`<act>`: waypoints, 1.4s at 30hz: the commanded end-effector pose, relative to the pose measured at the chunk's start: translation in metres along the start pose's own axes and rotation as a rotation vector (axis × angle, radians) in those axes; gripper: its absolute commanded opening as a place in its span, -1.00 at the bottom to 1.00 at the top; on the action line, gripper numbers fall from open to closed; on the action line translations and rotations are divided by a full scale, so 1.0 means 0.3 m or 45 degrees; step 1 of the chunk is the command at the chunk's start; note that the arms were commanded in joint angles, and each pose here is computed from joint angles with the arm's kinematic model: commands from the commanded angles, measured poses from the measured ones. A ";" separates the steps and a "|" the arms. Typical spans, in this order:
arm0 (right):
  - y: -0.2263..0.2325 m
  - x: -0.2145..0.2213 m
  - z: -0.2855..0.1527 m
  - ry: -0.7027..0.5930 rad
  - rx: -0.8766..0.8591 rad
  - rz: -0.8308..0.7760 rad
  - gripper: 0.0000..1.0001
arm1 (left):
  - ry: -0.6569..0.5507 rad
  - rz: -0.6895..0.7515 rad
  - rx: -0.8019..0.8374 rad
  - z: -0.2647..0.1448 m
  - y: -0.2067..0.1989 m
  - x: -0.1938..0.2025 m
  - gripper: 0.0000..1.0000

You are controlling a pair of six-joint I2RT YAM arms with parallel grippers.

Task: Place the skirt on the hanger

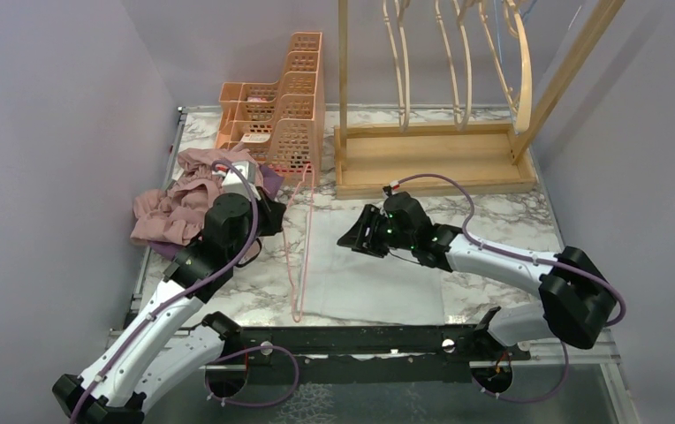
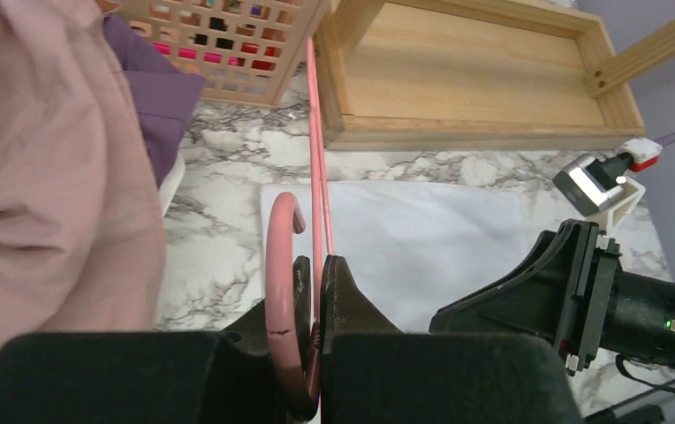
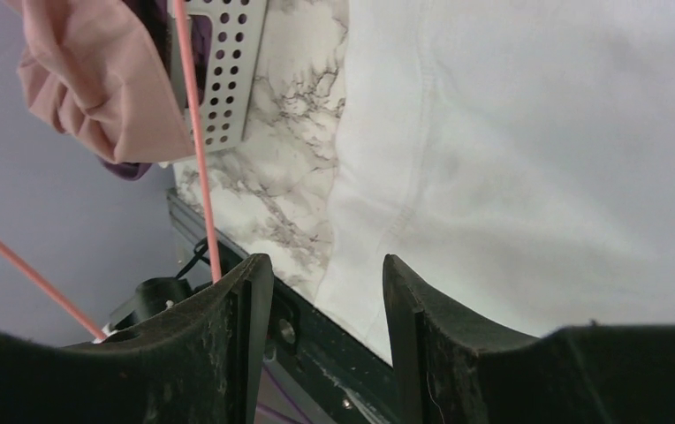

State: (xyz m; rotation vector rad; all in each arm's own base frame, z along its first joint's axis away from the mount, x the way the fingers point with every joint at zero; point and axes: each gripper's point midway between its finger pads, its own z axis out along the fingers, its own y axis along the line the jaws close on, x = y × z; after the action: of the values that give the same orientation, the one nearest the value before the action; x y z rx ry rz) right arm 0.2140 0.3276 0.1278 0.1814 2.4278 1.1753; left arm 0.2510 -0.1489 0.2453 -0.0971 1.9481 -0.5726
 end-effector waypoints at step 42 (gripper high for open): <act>-0.265 0.178 0.421 0.192 0.981 -0.829 0.25 | -0.052 -0.068 -0.505 -0.174 0.270 0.016 -1.00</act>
State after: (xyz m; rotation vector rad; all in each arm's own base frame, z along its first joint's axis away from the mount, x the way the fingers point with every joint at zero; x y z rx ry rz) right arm 0.2317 0.4278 0.0243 -0.4257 2.5583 0.2624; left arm 0.2193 -0.0777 0.2024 -0.3254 2.0766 -0.2459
